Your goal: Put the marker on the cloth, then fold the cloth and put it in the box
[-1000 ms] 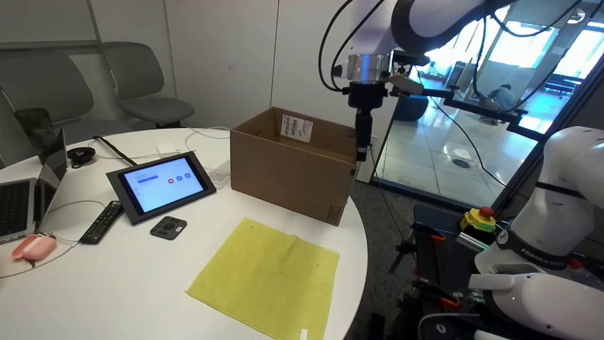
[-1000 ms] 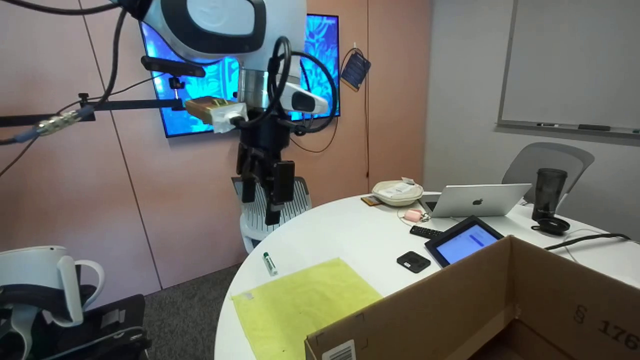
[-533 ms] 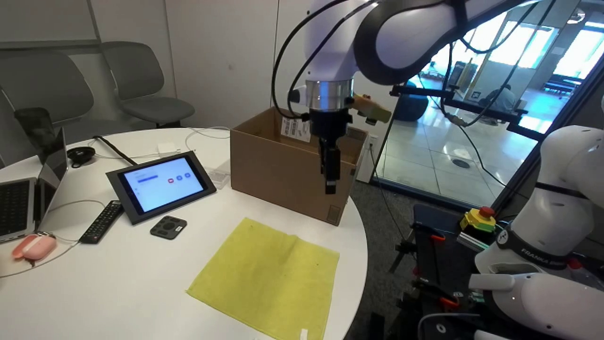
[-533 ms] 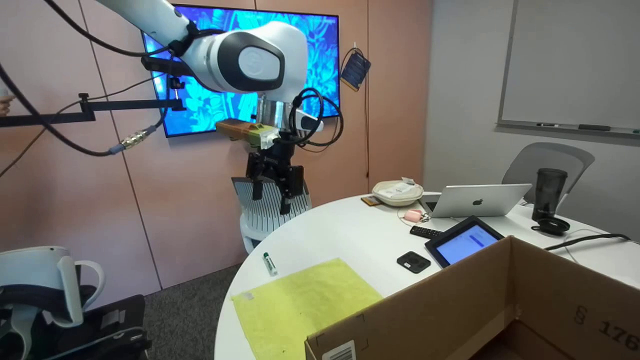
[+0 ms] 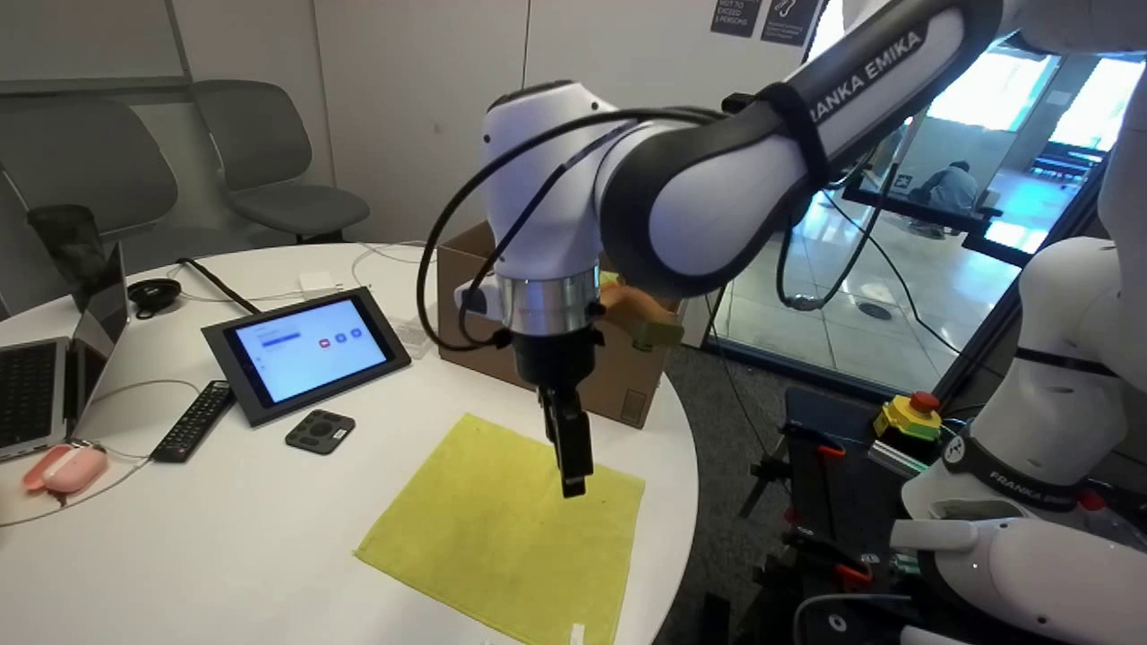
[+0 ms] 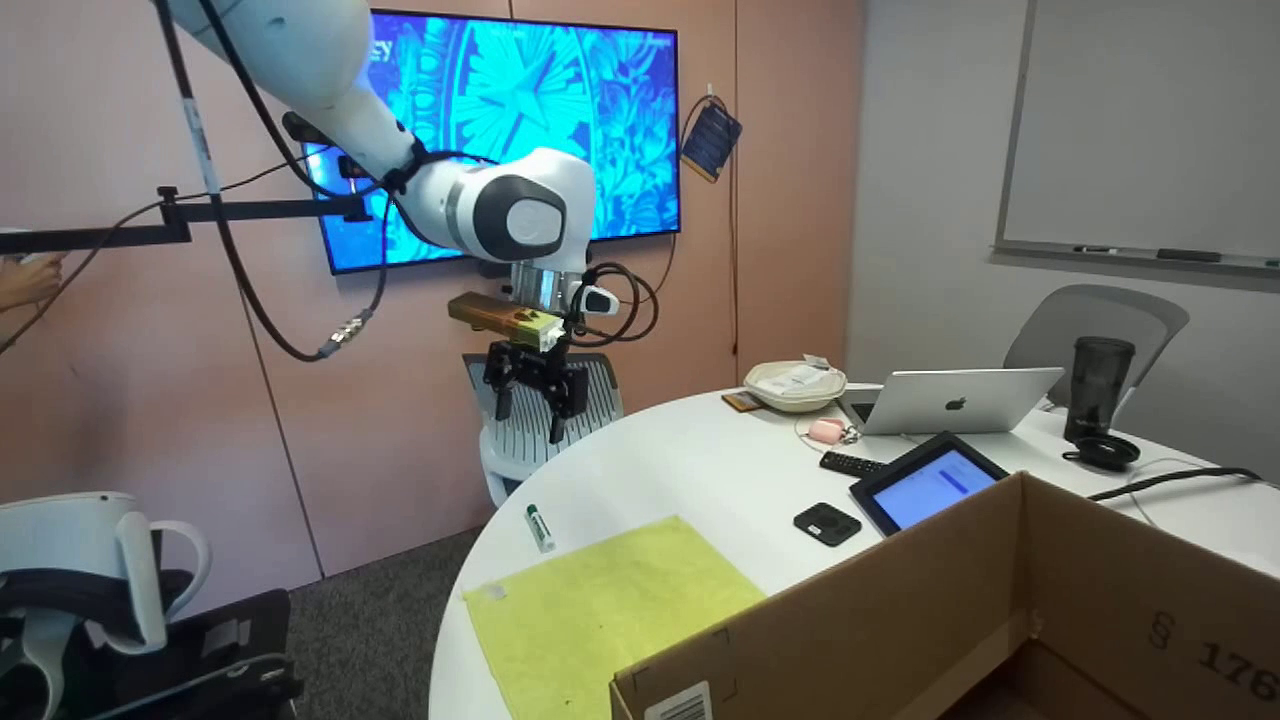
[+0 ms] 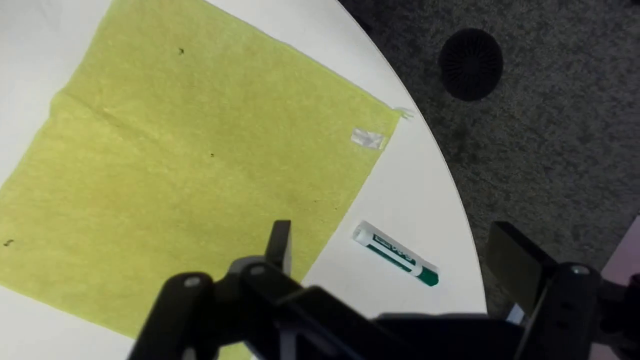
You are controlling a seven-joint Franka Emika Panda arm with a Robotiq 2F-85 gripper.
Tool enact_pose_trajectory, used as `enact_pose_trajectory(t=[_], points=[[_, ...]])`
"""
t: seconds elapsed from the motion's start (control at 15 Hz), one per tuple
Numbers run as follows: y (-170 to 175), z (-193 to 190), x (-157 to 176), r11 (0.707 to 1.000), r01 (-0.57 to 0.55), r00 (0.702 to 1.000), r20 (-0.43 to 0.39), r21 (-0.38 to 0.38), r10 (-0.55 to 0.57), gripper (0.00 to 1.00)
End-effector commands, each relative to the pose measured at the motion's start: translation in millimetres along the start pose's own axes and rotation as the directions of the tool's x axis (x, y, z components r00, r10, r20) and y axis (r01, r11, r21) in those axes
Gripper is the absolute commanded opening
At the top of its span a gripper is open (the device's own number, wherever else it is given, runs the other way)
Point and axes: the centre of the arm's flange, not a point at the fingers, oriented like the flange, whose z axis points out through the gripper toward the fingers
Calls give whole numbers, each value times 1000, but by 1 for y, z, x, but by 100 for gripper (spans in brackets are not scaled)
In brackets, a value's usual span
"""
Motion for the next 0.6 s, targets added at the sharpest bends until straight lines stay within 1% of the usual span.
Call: enact_pose_trajectory(t=[0.0,0.33,0.53], points=[[-21,34,43,997,75,997,-18,-13,-75,100],[-54,99,76,987,159,987,-33,-26,-160,100],[-73,130,90,977,212,976,-41,-36,-213,100]])
